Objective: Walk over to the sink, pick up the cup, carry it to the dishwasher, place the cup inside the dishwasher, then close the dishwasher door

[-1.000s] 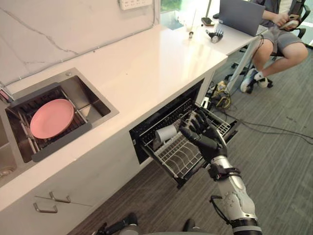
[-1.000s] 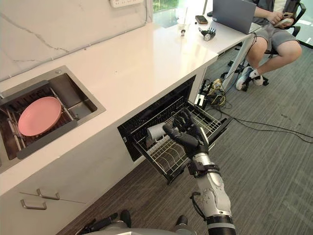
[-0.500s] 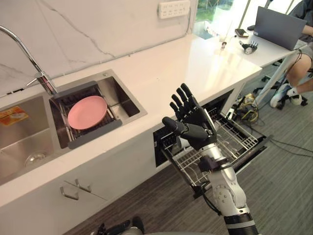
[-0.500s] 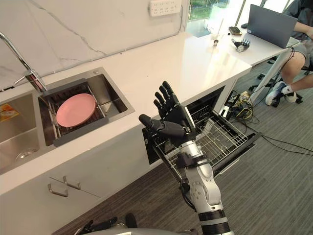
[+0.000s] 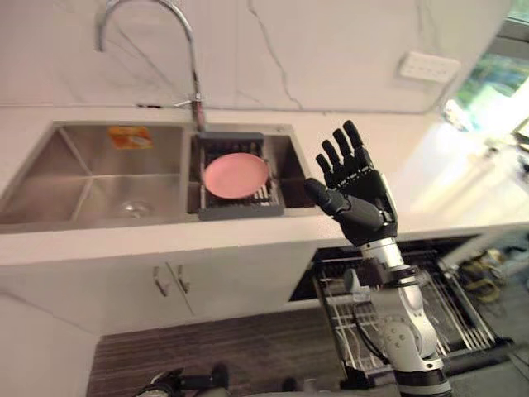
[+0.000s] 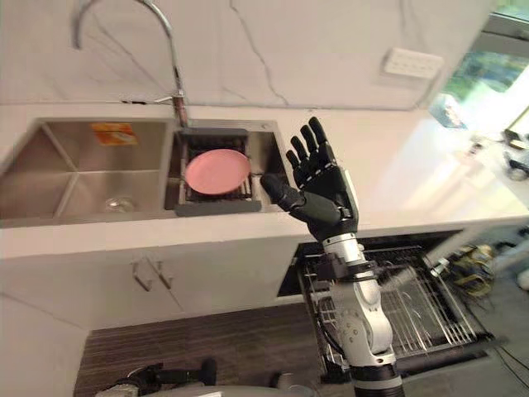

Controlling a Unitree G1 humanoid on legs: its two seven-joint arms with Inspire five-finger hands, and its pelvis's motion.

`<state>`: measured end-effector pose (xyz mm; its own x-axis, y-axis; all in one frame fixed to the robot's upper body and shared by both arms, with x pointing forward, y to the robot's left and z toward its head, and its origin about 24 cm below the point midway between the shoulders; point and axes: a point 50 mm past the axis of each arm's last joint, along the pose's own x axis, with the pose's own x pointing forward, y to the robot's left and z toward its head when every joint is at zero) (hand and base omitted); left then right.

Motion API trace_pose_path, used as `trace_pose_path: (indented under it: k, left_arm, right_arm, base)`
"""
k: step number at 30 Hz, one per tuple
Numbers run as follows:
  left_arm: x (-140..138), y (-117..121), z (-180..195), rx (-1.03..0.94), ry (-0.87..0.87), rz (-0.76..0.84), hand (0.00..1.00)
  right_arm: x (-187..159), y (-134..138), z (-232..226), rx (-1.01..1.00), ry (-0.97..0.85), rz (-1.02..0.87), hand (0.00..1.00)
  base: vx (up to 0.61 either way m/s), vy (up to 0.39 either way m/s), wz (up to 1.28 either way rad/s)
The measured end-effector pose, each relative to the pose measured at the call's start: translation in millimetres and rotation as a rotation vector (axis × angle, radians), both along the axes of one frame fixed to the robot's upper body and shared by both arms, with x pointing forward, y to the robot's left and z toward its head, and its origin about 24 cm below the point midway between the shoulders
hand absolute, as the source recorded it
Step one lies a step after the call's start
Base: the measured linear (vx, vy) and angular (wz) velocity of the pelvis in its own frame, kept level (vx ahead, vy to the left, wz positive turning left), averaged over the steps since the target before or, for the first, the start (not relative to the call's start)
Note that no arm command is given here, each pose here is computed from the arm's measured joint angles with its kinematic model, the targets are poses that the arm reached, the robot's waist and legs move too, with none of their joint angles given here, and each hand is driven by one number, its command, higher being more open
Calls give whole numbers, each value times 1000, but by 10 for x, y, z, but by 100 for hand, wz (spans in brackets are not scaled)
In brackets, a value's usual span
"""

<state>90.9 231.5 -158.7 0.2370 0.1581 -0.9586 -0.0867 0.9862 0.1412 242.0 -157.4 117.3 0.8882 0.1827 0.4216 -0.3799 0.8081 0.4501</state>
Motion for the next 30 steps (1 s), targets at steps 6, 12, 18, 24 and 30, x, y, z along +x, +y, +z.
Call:
trace_pose_path:
  k: [6,12,18,24,30]
  left_arm:
    - [57,-25,8,-1,-26,-48,100]
    - [-136,-69,-34,-4,11,-83,100]
    - [-128,-63,-32,1,-16,2,100]
    - [-254,-85,-57,-79,-33,239,100]
    - [-318,-99,-71,-119,-24,292,100]
  right_arm:
    - [44,-4,-129,47,74,-31,100]
    - [63,52,-370,79,181,-42,100]
    - [74,39,-479,78,223,-53,100]
    - [77,-25,-479,58,223,-93,100]
    - [81,-255,-455,26,234,-255,100]
  base:
    - [98,-6,26]
    - [17,6,2]
    - [0,0,2]
    - [-54,-7,15]
    - [46,36,1]
